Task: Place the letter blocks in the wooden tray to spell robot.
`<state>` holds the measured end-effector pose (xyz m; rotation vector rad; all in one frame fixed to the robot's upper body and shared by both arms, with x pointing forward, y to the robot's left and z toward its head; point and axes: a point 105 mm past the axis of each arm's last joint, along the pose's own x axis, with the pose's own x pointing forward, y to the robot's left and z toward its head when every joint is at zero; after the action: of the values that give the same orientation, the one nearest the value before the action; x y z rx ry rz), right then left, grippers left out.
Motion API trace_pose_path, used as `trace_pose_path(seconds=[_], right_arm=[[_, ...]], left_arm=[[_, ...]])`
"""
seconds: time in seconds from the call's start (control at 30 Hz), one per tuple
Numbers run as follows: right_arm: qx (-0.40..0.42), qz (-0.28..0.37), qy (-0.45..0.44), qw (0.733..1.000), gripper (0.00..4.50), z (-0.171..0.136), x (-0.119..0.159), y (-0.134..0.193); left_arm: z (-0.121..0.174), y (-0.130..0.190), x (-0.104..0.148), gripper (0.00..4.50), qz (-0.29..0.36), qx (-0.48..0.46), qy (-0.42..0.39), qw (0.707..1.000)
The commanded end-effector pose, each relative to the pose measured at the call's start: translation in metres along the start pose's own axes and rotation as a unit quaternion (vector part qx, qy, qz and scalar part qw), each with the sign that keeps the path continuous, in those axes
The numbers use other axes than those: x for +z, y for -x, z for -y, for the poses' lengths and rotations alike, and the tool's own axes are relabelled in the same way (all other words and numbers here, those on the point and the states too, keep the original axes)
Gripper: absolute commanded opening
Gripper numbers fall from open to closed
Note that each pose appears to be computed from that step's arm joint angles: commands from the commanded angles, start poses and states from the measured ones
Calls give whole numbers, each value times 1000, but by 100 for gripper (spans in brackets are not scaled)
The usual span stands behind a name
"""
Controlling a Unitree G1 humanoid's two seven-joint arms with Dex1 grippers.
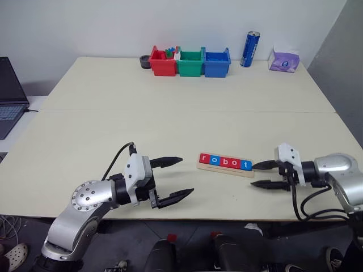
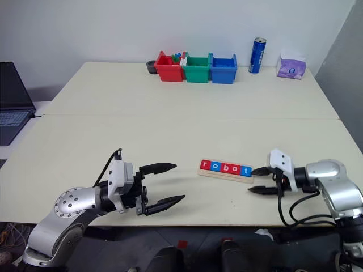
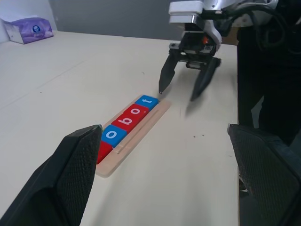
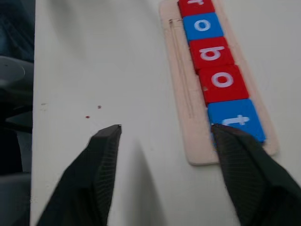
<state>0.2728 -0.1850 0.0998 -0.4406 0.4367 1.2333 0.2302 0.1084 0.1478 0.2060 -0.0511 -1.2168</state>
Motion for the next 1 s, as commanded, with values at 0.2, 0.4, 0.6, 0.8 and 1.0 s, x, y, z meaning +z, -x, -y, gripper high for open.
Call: trace_pose_path(seconds=[0.2,0.4,0.6,0.8,1.0], right_arm=[[-8,38,-3,999,201,-13,12,-12],[-27,28,0,999,2,-9,5,-17],[-45,2,6,999,2,-1,-11,-16],[-61,-9,12,998,2,8,-19,-16],[-74,-12,19,997,2,14,-21,-17]], left_arm=[[1,3,7,450,6,1,-18,1000],[2,3,8,450,6,0,-18,1000],[2,2,10,450,7,0,-19,1000],[2,0,12,450,8,-1,-20,1000],[2,-1,13,450,8,-1,-19,1000]])
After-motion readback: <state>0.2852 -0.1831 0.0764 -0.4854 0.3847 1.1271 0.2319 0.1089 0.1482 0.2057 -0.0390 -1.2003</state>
